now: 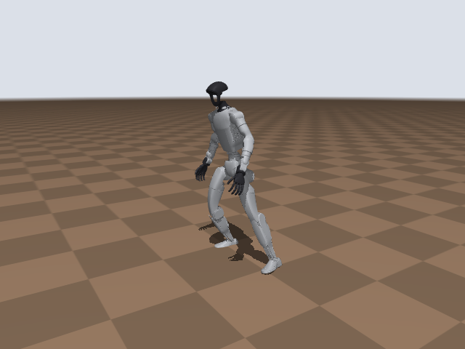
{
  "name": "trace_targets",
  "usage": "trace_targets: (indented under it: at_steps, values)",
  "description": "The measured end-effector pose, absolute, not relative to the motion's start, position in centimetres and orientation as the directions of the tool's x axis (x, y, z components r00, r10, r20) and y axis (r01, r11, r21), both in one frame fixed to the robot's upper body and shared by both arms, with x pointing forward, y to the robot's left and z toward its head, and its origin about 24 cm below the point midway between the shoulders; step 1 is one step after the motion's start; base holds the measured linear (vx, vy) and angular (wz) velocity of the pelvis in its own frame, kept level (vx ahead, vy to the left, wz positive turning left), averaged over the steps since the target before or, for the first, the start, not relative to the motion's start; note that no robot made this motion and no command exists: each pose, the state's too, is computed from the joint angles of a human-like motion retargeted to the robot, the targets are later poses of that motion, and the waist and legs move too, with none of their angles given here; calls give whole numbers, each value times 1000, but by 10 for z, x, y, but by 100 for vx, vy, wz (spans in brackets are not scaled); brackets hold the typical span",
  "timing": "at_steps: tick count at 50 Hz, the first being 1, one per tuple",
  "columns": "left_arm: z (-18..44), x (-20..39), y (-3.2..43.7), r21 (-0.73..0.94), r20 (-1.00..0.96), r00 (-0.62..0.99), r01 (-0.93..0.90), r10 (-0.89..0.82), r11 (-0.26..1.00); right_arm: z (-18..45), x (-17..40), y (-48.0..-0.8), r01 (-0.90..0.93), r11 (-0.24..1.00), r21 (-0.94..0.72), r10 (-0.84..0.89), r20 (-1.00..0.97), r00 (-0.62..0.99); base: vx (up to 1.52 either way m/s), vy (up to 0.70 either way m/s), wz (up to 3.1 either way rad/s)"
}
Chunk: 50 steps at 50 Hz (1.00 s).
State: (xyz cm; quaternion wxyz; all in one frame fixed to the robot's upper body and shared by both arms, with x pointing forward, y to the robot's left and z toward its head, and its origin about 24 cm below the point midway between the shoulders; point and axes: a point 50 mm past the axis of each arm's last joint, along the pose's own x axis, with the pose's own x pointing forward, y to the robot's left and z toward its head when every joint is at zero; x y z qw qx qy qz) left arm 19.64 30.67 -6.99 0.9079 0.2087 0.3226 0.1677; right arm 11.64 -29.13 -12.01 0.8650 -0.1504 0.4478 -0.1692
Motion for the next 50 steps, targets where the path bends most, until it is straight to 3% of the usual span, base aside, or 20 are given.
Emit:
trace_targets:
  at_steps: [8, 11, 14, 18, 23, 29, 33, 37, 40, 45, 50]
  values:
    - [-84, 182, 306, 441, -640, 698, -7, 320, 897, -80, 203, -308, 114, 900, -421, -379, -625, 682, -7, -64, -19]
    - [-58, 185, 346, 559, -546, 705, -95, 452, 824, -5, 268, -328, 197, 840, -506, -410, -352, 841, -9, -60, -87]
    - [-15, 186, 389, 610, -354, 705, -324, 614, 723, 70, 298, -331, 307, 781, -544, -390, -42, 920, 2, -66, -112]
    - [25, 174, 418, 463, -166, 664, -600, 729, 652, 110, 284, -336, 325, 749, -577, -320, 115, 940, 17, -70, -48]
    - [57, 133, 446, 470, -54, 593, -694, 803, 545, 115, 247, -354, 372, 710, -598, -354, 153, 922, 23, -67, -73]
    - [55, 73, 459, 510, -38, 382, -787, 923, 347, 105, 236, -359, 534, 687, -492, -497, 218, 840, 34, -58, -235]
    - [21, 67, 458, 473, -175, 216, -837, 961, 274, 91, 242, -352, 547, 723, -421, -538, 153, 829, 14, -50, 1]
    - [-25, 113, 435, 526, -401, 231, -735, 887, 429, 31, 228, -334, 508, 784, -357, -569, -85, 818, 5, -52, 111]
    - [-41, 160, 404, 622, -442, 388, -517, 809, 588, -16, 217, -316, 424, 832, -358, -530, -287, 798, 1, -55, 55]
    - [-26, 232, 348, 758, -327, 772, -131, 546, 639, -68, 169, -314, 355, 821, -448, -555, -473, 684, 6, -57, 126]
    - [5, 285, 276, 682, -213, 952, -16, 219, 732, -109, 92, -317, 430, 794, -429, -601, -659, 453, 2, -51, 85]
